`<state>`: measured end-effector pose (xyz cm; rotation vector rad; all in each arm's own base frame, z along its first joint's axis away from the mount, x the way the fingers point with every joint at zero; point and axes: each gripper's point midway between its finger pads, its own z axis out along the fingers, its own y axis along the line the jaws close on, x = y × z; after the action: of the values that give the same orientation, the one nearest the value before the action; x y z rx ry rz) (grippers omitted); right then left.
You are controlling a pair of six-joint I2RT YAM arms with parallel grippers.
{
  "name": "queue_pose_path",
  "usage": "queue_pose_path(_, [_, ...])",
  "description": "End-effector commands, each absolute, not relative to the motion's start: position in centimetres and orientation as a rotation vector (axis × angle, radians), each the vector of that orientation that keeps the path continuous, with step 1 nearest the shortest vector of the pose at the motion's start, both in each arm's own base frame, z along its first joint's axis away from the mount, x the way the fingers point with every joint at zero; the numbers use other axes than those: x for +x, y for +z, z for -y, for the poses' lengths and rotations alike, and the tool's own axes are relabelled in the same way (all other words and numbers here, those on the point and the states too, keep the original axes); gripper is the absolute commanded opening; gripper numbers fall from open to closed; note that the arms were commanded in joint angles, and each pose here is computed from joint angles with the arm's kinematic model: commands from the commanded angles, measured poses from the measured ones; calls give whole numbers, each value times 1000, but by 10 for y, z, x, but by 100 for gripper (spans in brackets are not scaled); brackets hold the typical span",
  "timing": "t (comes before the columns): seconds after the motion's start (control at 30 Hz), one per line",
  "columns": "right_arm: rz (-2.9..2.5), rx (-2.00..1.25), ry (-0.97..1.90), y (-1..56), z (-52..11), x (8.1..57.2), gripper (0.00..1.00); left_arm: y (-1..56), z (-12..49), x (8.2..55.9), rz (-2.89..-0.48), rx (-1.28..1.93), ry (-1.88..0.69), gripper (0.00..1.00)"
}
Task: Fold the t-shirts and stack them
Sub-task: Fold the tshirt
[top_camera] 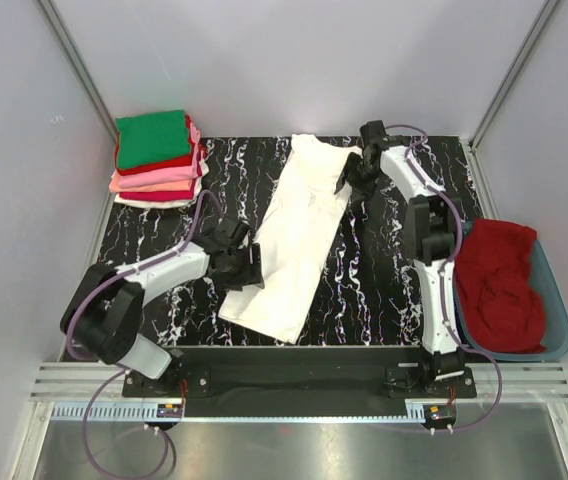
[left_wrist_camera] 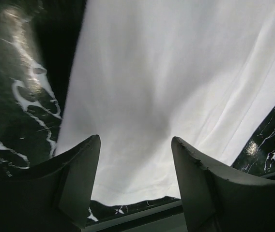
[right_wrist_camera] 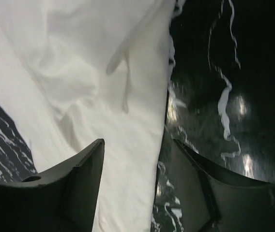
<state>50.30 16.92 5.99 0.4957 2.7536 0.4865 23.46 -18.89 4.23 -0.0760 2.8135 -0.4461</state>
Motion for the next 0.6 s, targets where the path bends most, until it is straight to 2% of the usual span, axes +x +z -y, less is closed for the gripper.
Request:
queue_pose_path(0.0, [-2831, 436, 471, 37, -180, 511, 64, 32, 219, 225, -2828, -132, -613, 65])
queue_pose_path(0.13, [-2785, 422, 527, 31, -190, 538, 63, 19, 232, 195, -2882, -154, -704, 65])
queue_pose_path(0.33, [-2722, 377, 666, 10, -209, 561, 62, 28, 273, 156, -2926, -152, -879, 65])
queue_pose_path(0.43, [-2704, 346, 731, 2, -217, 568, 62, 40, 287, 148, -2920, -142, -904, 65])
queue_pose_path(0.57, [-2682, 326, 736, 5, -214, 571, 63, 55, 275, 153, -2904, -144, -791, 66])
